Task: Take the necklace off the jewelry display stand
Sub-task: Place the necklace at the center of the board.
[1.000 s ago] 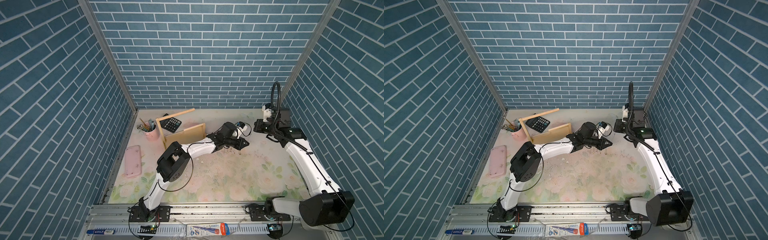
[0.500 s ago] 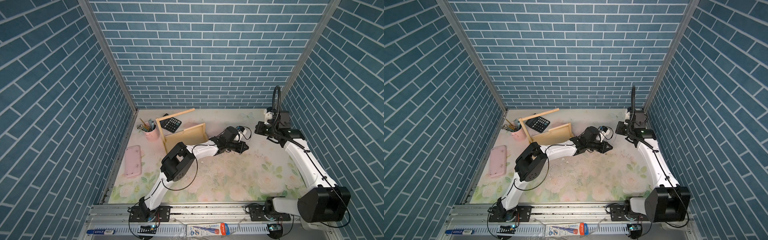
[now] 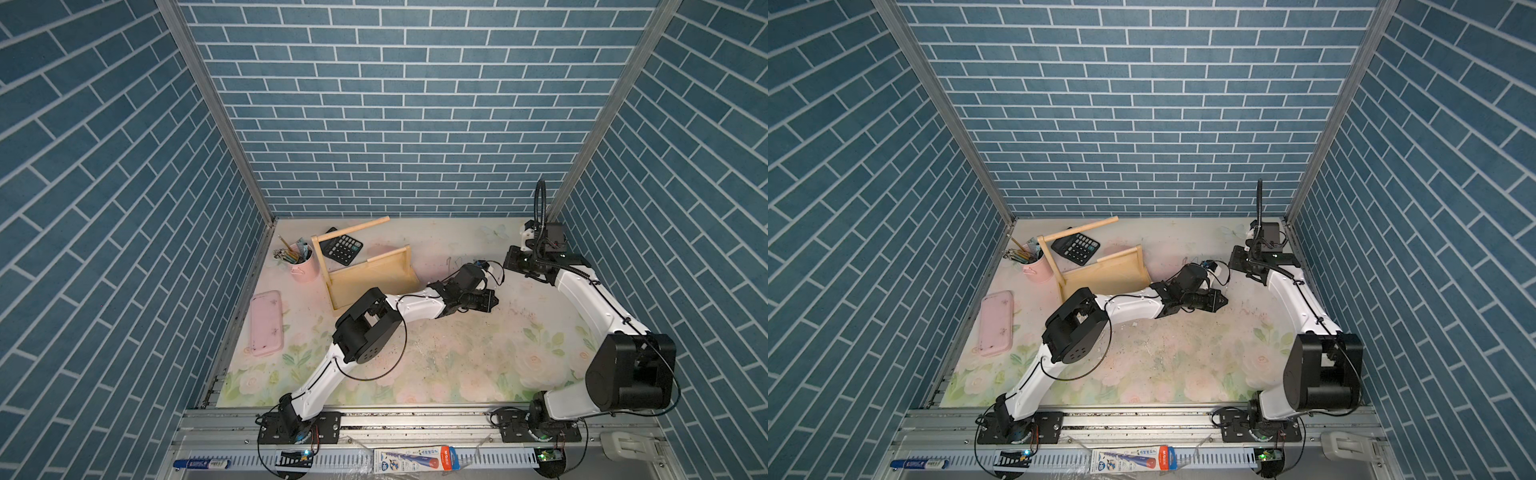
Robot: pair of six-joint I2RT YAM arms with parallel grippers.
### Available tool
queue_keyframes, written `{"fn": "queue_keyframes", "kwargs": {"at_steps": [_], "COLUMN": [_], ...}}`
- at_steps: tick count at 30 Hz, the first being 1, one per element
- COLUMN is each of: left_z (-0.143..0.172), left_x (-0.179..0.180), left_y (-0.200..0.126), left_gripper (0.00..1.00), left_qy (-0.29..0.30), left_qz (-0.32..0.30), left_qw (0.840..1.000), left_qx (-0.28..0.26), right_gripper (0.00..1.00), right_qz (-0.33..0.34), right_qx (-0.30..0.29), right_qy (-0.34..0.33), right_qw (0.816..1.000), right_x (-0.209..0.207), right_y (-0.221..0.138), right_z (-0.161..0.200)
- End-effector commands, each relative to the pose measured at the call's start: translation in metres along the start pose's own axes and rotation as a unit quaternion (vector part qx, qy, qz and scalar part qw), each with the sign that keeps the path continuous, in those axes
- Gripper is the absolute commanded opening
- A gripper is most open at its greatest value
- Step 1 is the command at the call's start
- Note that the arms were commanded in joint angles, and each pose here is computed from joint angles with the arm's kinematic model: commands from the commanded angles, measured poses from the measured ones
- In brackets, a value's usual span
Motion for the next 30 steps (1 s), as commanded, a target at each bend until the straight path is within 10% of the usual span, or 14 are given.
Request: {"fn": "queue_keyframes", "kwargs": {"at_steps": [1, 30], "left_z": [0.000, 0.018], "left_x": [0.001, 0.013], "left_y": [0.008, 0.036], "left_gripper": [0.10, 0.10], "left_qy": [-0.014, -0.091], "left_qz": [-0.015, -0.047], "left_qw": [1.000, 0.995], "left_qx": [-0.012, -0.022], "right_gripper": [0.00, 0.00], "right_qz": [-0.009, -0.028], "right_qx": [-0.006, 0.046], "right_qy": [0.011, 0.029], "right_qw": [1.000, 0.998], "right_x": [0.000, -0.020], "right_y": [0.009, 0.061], "right_z": [-0.009, -0.008]}}
Point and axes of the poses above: each gripper's point midway between its finger pads, its own y axis out along the fingers, its own x axis along the line the jaws close on, z = x × y, the point moved 4 cm from there along -y, back along the fingers, and after that the axes turned 1 degree about -y, right-handed, at the moved point
